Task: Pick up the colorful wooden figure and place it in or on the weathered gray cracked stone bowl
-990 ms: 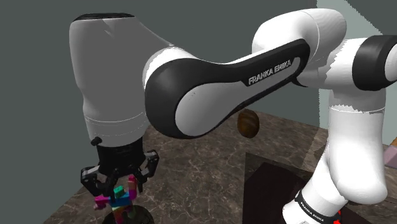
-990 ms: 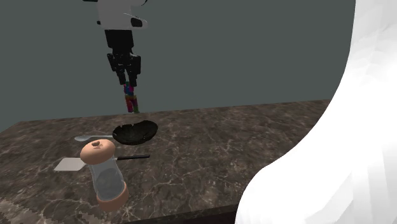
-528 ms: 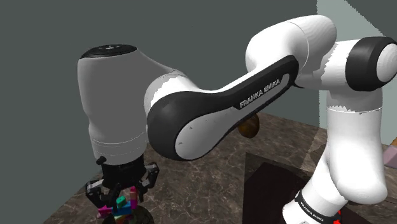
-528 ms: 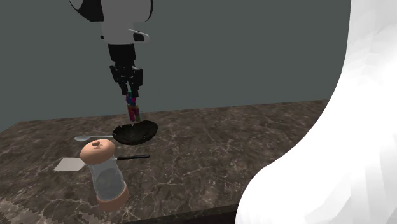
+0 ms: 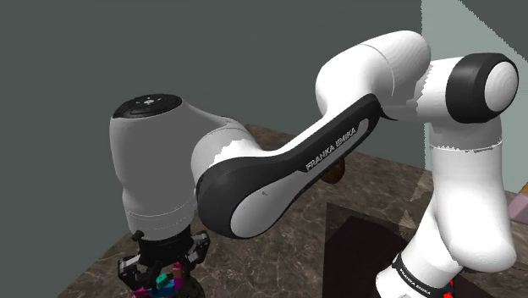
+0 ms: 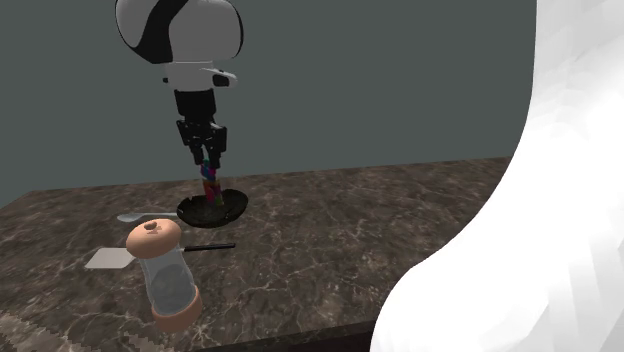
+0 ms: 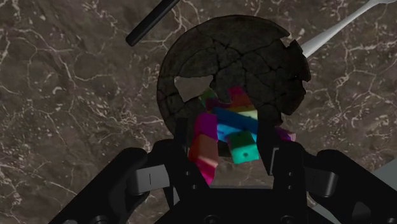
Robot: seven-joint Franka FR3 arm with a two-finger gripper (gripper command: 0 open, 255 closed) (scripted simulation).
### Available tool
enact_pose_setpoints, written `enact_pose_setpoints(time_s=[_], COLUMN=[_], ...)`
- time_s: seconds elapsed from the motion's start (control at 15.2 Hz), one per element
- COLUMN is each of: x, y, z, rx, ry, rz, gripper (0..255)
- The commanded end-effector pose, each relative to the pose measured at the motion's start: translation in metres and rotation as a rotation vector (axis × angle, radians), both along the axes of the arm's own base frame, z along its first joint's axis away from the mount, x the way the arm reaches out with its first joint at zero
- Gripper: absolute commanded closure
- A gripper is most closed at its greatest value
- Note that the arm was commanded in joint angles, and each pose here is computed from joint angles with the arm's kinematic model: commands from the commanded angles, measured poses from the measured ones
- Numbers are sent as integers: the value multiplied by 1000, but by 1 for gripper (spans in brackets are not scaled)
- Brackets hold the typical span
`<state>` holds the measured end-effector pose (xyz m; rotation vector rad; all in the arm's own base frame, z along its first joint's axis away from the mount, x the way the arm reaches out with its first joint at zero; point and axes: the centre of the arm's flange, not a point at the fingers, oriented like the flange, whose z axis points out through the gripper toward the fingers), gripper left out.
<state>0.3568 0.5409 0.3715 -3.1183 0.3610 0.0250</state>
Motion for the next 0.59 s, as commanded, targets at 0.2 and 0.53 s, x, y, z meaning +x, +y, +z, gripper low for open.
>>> enact_pose_setpoints(time_s=[0.2,0.53], x=[0,0], y=[-1,-1], z=[-4,-4], rx=[0,0], ry=[0,0], rz=[0,0], gripper=[255,0])
